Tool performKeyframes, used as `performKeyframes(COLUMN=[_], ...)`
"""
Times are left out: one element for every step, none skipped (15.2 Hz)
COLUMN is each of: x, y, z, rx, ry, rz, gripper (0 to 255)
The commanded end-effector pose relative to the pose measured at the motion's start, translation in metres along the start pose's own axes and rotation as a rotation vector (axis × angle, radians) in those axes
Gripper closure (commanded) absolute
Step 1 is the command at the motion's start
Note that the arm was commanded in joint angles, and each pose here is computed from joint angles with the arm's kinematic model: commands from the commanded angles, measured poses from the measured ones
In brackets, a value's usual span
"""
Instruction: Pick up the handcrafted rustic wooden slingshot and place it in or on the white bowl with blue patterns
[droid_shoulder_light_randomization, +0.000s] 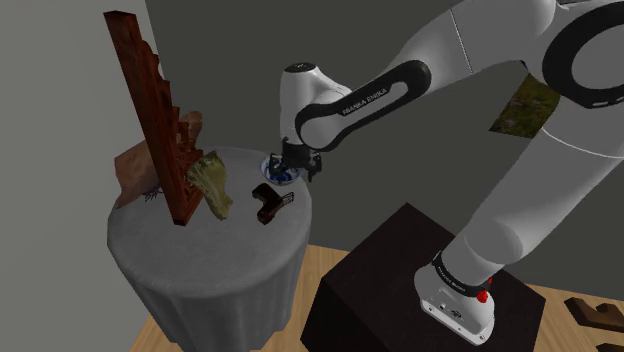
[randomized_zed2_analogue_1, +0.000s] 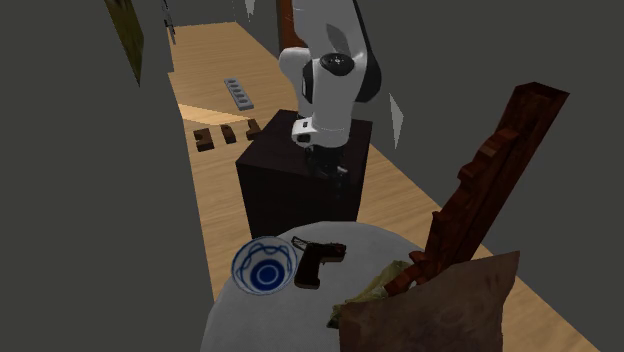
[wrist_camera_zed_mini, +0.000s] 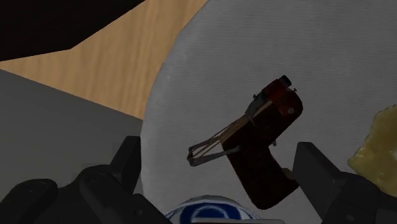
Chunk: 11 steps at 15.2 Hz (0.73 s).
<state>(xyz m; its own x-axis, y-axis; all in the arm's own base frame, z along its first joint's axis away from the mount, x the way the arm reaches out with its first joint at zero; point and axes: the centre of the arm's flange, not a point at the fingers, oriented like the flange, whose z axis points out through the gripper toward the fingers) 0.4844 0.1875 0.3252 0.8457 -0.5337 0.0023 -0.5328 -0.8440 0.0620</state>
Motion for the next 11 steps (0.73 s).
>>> performKeyframes(x=[0.009,0.013,0.018,0.023,0.028,0.033,0.038,0.043,0.049,0.054,0.06], y=[-0.015,-0.022,-0.029,-0.036,-0.042,-0.048,-0.055,-0.061,-0.066,-0.072,-0.078], z=[0.02,0.031,0.042,0.053,0.064,0.075,0.086,0.097,0.108,0.119,0.13], rx=[-0.007,-0.01,-0.014,-0.017,-0.02,-0.024,-0.027,-0.031,-0.034,-0.037,-0.041], ry=[-0.008,-0.012,-0.016,-0.02,-0.024,-0.029,-0.033,-0.037,-0.041,-0.045,-0.049], rz=[0.051,0.075,0.098,0.122,0.146,0.169,0.193,0.217,0.24,0.264,0.288], gripper=[0,0,0,0,0,0,0,0,0,0,0])
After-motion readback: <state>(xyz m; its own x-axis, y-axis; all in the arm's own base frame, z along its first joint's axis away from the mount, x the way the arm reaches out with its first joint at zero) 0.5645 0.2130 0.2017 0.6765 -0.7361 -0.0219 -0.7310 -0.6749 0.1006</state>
